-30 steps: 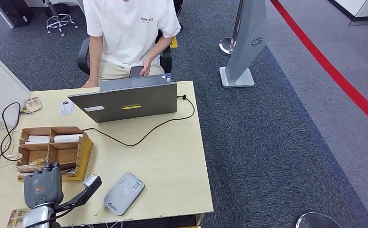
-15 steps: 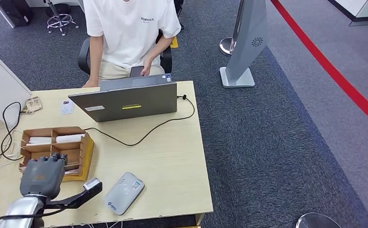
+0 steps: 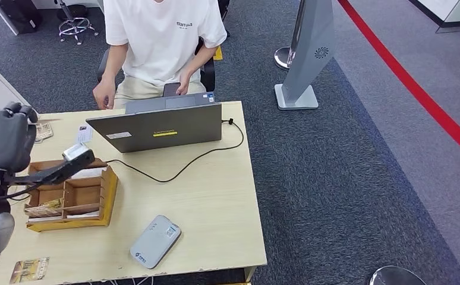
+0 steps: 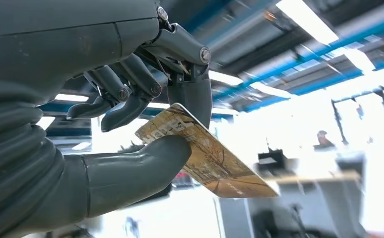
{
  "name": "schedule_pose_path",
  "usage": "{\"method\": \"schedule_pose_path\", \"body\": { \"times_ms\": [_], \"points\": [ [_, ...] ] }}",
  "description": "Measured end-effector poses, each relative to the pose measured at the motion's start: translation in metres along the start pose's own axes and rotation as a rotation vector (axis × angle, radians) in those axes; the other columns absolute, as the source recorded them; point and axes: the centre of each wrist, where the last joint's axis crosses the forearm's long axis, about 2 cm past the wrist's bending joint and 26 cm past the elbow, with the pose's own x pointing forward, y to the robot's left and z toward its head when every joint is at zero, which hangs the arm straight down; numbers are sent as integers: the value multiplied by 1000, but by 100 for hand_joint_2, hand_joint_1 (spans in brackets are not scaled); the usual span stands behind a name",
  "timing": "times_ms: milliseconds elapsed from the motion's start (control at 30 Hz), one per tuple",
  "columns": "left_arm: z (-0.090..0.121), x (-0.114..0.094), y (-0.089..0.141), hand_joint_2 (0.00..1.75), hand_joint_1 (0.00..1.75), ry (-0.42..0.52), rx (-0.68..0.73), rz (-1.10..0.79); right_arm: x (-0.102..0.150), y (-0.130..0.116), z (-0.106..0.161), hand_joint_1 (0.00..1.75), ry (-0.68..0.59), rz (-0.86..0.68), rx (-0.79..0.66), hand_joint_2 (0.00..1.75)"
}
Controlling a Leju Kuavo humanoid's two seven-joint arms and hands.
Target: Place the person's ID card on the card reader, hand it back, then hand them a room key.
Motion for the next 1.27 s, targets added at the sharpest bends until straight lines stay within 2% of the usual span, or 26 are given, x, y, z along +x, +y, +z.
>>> {"method": "schedule_pose_path", "body": {
  "times_ms": [133,267,400,533,667,867,1000,1267],
  "points": [
    [-22,7,4,175,175,84,264,-77,4,-4,0,0,-23,67,-6,0],
    [-25,7,-18,175,175,94,464,-120,10,-10,-1,0,-43,132,-13,0],
    [-20,-10,-57,175,175,111,466,-113,16,-17,-1,0,-62,150,-15,0],
    [-14,-18,-83,175,175,156,399,-111,18,-19,-1,0,-64,154,-14,0],
    [-11,-22,-95,175,175,183,357,-104,18,-19,-1,0,-64,153,-14,0],
    [-9,-21,-100,175,175,198,331,-89,18,-19,-1,0,-63,147,-14,0],
    [-7,-18,-103,175,0,192,312,-81,18,-19,-1,0,-61,142,-19,0],
    [-6,-12,-105,175,0,172,303,-52,18,-19,-1,0,-57,139,-21,0]
  ]
}}
